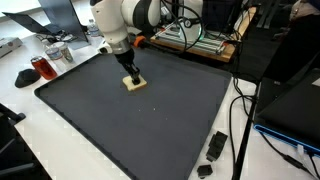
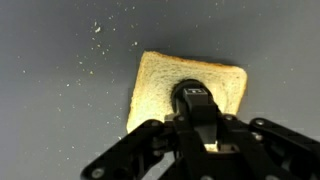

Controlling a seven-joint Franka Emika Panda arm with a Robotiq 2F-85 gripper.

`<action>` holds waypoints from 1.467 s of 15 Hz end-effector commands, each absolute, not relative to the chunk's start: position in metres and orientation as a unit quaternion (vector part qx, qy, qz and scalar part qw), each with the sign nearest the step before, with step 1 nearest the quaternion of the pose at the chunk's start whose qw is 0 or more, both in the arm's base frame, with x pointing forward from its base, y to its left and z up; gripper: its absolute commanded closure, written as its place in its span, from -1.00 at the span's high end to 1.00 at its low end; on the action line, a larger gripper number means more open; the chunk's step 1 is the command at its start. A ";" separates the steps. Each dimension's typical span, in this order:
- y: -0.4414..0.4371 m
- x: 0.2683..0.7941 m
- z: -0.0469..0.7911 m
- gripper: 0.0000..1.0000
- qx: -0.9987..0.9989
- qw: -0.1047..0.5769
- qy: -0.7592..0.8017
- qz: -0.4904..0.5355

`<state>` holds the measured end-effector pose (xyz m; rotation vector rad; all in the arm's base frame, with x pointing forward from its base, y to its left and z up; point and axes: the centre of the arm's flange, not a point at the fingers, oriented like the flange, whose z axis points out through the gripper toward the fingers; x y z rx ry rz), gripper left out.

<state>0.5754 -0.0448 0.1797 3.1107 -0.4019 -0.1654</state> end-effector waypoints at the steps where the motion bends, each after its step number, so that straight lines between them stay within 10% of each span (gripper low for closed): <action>1: -0.045 0.575 0.180 -0.57 0.990 0.000 -0.128 -0.053; 3: -0.045 0.575 0.180 -0.57 0.990 0.000 -0.128 -0.053; 4: -0.045 0.575 0.180 -0.89 0.990 0.000 -0.128 -0.053; 22: -0.018 0.572 0.138 -0.89 0.980 0.038 -0.196 -0.021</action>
